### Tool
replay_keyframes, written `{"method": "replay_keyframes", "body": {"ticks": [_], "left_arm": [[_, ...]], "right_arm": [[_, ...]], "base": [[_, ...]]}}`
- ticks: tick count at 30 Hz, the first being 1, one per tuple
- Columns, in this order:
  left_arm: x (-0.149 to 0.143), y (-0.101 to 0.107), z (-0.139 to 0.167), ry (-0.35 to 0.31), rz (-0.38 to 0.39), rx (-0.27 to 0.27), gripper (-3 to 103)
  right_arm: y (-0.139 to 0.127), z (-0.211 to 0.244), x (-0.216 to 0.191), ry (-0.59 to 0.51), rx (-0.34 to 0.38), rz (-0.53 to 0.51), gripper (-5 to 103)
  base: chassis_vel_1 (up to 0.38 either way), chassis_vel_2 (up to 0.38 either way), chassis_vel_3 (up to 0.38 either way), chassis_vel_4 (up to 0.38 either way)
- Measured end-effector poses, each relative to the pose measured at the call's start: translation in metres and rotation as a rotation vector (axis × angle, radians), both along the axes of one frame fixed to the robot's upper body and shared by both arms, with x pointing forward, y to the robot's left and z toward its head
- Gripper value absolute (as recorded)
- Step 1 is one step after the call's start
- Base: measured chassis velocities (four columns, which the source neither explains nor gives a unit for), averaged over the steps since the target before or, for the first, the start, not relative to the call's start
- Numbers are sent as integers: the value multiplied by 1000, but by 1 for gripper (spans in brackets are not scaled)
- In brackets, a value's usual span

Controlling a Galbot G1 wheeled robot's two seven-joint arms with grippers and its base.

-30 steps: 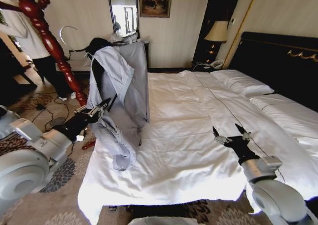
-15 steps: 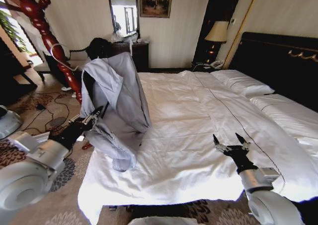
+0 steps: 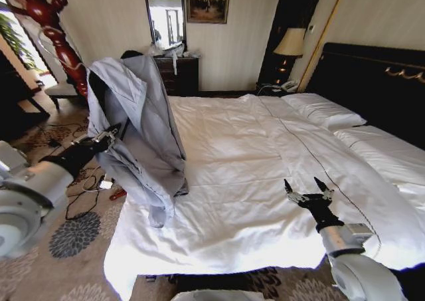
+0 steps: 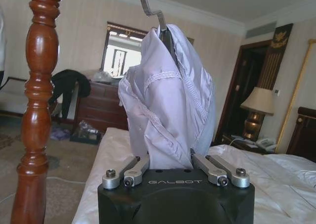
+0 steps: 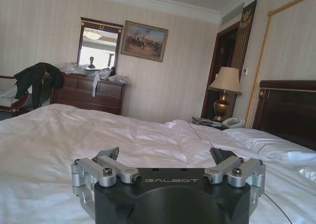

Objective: Pick up the clothes from the bed and hang them on the clothes hanger.

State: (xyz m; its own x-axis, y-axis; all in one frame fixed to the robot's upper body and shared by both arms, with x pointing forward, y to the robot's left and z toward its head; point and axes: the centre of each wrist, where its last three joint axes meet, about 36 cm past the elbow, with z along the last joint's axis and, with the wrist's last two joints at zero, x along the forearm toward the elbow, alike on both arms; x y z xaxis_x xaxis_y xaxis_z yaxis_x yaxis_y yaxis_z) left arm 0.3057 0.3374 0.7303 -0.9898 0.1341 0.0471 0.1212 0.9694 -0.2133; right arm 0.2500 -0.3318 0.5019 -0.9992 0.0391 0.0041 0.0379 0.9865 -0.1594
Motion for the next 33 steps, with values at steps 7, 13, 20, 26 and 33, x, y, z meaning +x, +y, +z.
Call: {"method": "replay_keyframes", "body": {"ticks": [7, 13, 20, 26, 33], "left_arm": [[29, 22, 42, 37, 67, -29, 19], [56, 53, 83, 87, 149, -34, 19], [83, 68, 124, 114, 159, -1, 19], [111, 72, 152, 131, 175, 51, 19], [141, 75, 177, 144, 229, 115, 19]], "right_arm": [[0, 0, 0, 0, 0, 0, 100], [0, 0, 0, 0, 1, 0, 100], [0, 0, 0, 0, 1, 0, 100], [0, 0, 0, 0, 1, 0, 100], [0, 0, 0, 0, 1, 0, 100]], "base": [[0, 0, 0, 0], [0, 0, 0, 0], [0, 0, 0, 0], [0, 0, 0, 0], [0, 0, 0, 0]]}}
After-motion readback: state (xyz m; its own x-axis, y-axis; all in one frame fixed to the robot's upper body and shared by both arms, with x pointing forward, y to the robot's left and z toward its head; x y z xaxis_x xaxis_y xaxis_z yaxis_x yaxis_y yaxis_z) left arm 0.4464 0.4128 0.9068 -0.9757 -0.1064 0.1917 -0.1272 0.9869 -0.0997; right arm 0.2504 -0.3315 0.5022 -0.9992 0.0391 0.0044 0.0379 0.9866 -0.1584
